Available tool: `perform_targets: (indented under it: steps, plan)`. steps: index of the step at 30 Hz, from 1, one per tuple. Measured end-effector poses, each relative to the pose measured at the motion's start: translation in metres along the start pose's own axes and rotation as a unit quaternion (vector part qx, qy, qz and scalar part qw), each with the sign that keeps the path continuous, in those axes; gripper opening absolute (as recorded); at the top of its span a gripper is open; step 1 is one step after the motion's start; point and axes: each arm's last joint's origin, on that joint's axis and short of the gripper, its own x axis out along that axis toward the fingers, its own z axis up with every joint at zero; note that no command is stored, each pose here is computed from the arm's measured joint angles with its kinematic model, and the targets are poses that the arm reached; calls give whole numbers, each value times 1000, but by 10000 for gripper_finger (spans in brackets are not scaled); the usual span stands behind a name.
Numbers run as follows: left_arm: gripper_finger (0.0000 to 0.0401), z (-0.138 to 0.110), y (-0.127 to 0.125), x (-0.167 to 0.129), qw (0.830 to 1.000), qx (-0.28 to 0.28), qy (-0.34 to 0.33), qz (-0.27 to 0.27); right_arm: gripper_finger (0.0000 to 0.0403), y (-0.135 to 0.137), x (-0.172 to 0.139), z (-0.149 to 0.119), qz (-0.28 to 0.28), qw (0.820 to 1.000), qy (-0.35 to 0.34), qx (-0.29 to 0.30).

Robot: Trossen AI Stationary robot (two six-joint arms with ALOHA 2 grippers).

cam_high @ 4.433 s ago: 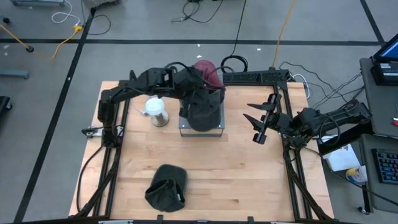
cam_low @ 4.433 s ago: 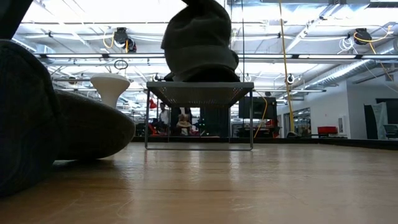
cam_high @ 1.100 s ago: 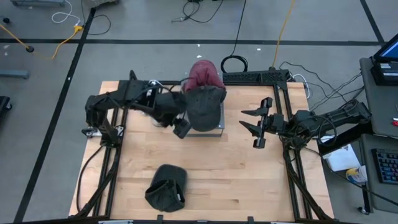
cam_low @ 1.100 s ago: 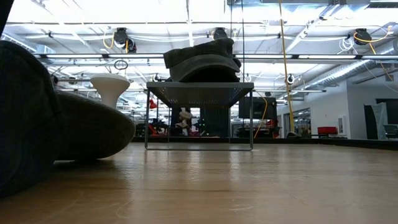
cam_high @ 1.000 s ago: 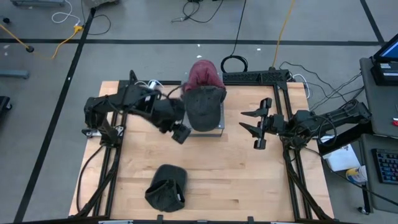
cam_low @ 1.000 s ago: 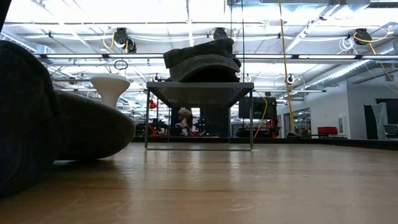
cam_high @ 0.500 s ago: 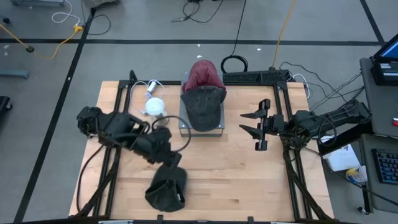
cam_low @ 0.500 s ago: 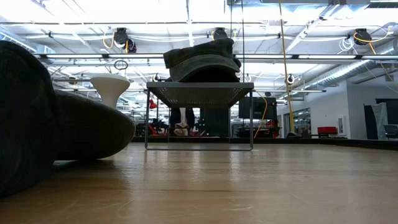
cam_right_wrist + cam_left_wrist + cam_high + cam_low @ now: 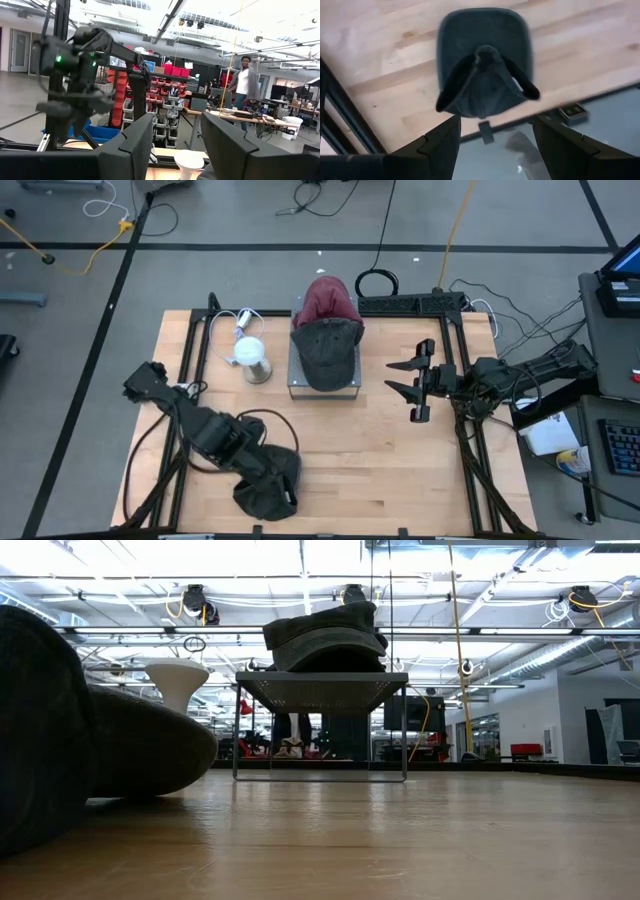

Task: Pick & Place hat
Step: Stack the black cap on top of the black cap on the shelf

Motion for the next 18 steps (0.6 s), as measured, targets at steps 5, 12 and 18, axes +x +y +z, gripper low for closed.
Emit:
perform_targets:
  steps: [5,12,18]
  plan:
    - [253,-5,6,30,998,-18,-16,49,160,0,0,0,0,1000,0,-1]
    - [253,-6,16,71,994,-16,-12,106,160,0,0,-1,3,1000,7,-4]
    - [253,-5,19,111,995,-12,11,101,160,1,0,-5,7,1000,26,-10]
